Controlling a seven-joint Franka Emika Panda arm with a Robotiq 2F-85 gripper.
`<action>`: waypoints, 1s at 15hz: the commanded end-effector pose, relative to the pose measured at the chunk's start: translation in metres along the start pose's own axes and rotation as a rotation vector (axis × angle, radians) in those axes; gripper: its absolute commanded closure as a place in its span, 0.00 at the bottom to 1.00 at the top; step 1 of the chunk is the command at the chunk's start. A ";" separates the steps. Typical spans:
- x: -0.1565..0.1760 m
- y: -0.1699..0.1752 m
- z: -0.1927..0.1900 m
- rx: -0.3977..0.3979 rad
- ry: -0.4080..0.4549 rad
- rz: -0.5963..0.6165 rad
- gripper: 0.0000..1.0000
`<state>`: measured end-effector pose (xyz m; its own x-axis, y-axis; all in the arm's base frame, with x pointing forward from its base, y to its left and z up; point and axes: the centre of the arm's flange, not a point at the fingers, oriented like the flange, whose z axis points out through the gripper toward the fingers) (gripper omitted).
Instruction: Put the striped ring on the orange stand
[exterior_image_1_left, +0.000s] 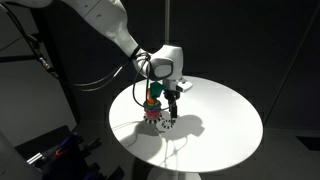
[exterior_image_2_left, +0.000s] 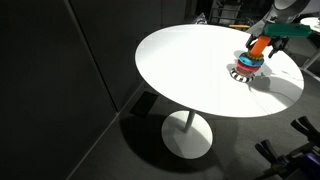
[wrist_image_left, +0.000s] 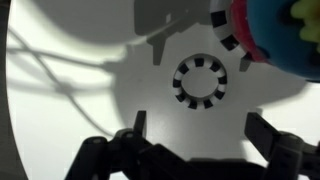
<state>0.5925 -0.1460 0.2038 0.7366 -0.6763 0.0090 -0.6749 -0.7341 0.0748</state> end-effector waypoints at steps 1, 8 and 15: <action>0.015 0.000 0.001 -0.009 0.014 0.029 0.00; 0.019 0.012 0.003 -0.011 0.011 0.036 0.00; 0.032 0.023 0.011 -0.025 0.013 0.067 0.00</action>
<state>0.5899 -0.1743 0.1977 0.7081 -0.7059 0.0187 -0.7040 -0.7037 0.0961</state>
